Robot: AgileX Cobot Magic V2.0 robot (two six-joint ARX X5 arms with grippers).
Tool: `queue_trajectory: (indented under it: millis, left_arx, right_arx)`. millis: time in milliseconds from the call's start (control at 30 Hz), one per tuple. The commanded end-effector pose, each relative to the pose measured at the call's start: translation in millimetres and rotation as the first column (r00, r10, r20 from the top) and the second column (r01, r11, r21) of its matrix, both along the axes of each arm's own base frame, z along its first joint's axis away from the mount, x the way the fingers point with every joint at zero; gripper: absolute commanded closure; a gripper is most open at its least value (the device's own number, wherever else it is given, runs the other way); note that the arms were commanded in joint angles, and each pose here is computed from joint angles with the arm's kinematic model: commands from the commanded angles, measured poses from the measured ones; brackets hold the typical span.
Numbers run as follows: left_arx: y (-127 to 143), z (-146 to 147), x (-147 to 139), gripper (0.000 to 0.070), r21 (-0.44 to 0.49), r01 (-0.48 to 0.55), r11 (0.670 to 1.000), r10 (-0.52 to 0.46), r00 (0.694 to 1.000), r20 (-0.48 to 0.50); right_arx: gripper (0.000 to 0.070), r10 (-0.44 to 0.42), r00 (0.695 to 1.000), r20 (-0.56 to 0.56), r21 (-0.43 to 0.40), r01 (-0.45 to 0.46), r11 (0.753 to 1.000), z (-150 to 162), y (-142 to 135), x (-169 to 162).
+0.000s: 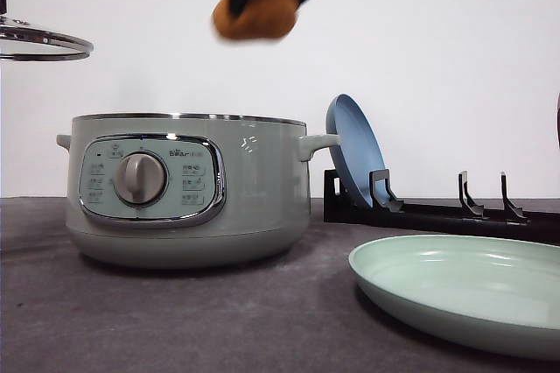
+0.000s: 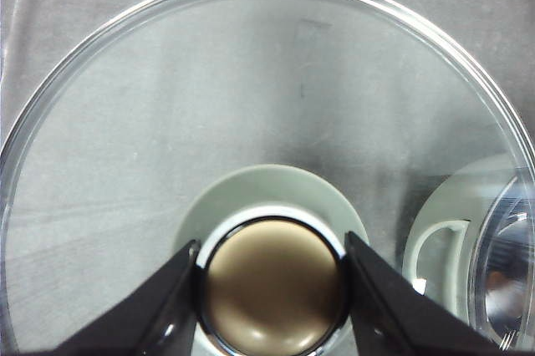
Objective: Transfer potato from steamer to green plate
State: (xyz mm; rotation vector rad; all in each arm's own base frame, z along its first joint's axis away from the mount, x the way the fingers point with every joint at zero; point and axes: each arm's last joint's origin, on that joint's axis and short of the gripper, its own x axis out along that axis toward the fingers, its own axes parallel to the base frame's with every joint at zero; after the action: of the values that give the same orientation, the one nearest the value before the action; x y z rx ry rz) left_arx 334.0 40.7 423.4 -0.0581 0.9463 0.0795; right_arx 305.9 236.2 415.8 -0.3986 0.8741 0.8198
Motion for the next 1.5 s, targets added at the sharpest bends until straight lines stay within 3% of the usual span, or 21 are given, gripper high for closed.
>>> queue_trajectory:
  millis: [0, 233, 300, 367, 600, 800, 1067, 1233, 1467]
  left_arx:
    - [-0.5, 15.9, -4.1, 0.0690, 0.006, 0.001, 1.000, -0.001, 0.997, 0.078]
    - [-0.5, 15.7, -4.2, 0.0690, 0.005, 0.001, 1.000, -0.001, 0.997, 0.075]
    - [-0.5, 15.7, -4.3, 0.0690, 0.006, 0.001, 1.000, -0.001, 0.997, 0.074]
    - [-0.5, 15.6, -4.4, 0.0690, 0.005, 0.001, 1.000, -0.001, 0.997, 0.073]
    - [-0.8, 15.4, -4.6, 0.0690, 0.005, 0.001, 1.000, -0.002, 0.998, 0.071]
    - [-4.3, 15.3, -4.3, 0.0690, 0.004, 0.012, 1.000, -0.012, 0.998, 0.069]
    - [-13.9, 15.2, -3.5, 0.0690, 0.004, 0.041, 0.999, -0.041, 0.997, 0.067]
    - [-20.6, 15.2, -3.0, 0.0690, 0.004, 0.061, 0.998, -0.062, 0.996, 0.067]
    - [-27.5, 15.3, -2.7, 0.0690, 0.004, 0.082, 0.997, -0.082, 0.994, 0.067]
  right_arx:
    - [0.0363, -0.029, 1.000, -0.002, -0.012, 0.029, 1.000, 13.6, -12.1, -14.9]
    - [0.0367, -0.096, 0.994, 0.050, -0.021, 0.097, 0.995, 43.2, -71.0, -76.3]
    - [0.0401, -0.114, 0.992, 0.049, -0.017, 0.115, 0.993, 43.6, -88.4, -95.1]
    - [0.0455, -0.134, 0.990, 0.048, -0.009, 0.135, 0.991, 40.8, -103.1, -111.5]
    - [0.0459, -0.229, 0.973, -0.002, 0.010, 0.229, 0.973, 8.0, -139.8, -151.9]
    - [0.0459, -0.292, 0.953, -0.076, -0.002, 0.293, 0.956, -47.2, -147.5, -163.4]
    - [0.0459, -0.373, 0.912, -0.172, -0.036, 0.372, 0.927, -130.5, -141.6, -153.7]
    - [0.0459, -0.427, 0.888, -0.172, 0.038, 0.439, 0.898, -166.0, -137.0, -146.1]
    - [0.0459, -0.456, 0.878, -0.145, 0.132, 0.474, 0.871, -200.3, -133.5, -139.9]
